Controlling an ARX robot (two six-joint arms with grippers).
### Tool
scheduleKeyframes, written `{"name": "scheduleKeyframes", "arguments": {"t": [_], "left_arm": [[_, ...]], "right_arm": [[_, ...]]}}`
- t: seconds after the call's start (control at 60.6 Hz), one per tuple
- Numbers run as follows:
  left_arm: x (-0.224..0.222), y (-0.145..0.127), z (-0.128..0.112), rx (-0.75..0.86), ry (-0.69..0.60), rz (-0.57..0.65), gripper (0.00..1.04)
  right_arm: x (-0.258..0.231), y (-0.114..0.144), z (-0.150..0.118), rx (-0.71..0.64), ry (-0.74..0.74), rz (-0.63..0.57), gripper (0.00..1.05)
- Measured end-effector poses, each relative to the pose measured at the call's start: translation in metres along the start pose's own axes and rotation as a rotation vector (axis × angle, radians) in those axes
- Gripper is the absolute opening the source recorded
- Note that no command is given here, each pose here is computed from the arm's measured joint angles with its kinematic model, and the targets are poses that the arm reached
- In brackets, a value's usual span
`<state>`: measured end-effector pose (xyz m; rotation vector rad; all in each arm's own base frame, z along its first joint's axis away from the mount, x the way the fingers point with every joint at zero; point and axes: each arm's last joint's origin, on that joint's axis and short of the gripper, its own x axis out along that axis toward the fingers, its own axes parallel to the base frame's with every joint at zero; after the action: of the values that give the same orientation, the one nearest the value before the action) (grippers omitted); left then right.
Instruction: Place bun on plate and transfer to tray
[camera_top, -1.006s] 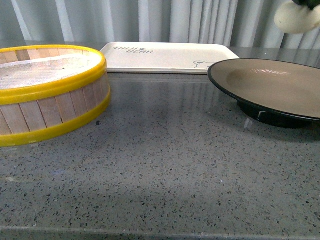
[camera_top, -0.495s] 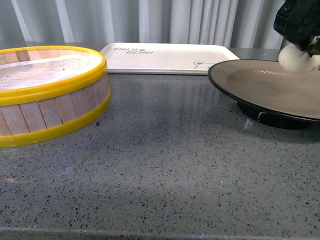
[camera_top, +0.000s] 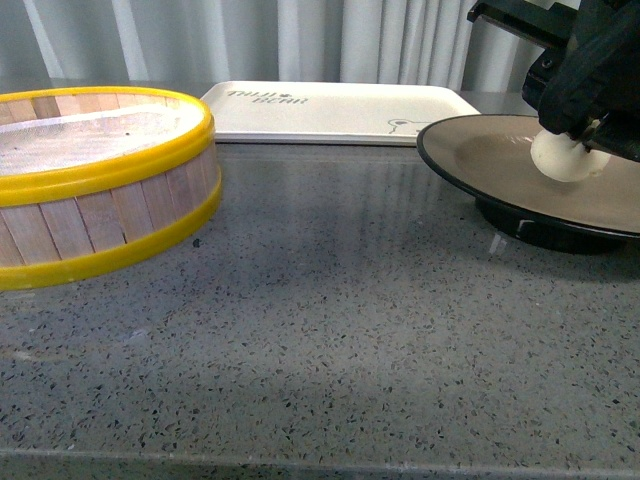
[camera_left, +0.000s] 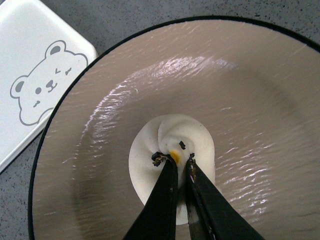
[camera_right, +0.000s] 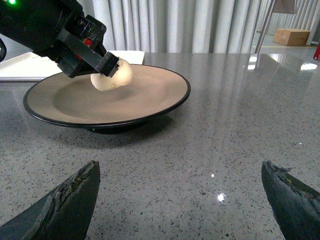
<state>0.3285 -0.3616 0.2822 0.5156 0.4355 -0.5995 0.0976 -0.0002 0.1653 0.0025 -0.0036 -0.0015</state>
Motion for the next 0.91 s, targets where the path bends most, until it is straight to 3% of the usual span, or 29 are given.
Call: {"name": "scheduleKeyframes", "arguments": {"t": [0.181, 0.808, 0.907], "left_arm": [[0.003, -0.002, -0.003, 0.006, 0.012, -0.002, 0.05], [-0.003, 0.004, 0.004, -0.046, -0.006, -0.024, 0.99], [-0.014, 0.015, 0.010, -0.089, -0.051, -0.018, 0.98]], "right_arm": [[0.000, 0.000, 0.000, 0.000, 0.000, 0.000, 0.96], [0.000, 0.000, 0.000, 0.000, 0.000, 0.000, 0.96], [0.000, 0.000, 0.000, 0.000, 0.000, 0.000, 0.96]]}}
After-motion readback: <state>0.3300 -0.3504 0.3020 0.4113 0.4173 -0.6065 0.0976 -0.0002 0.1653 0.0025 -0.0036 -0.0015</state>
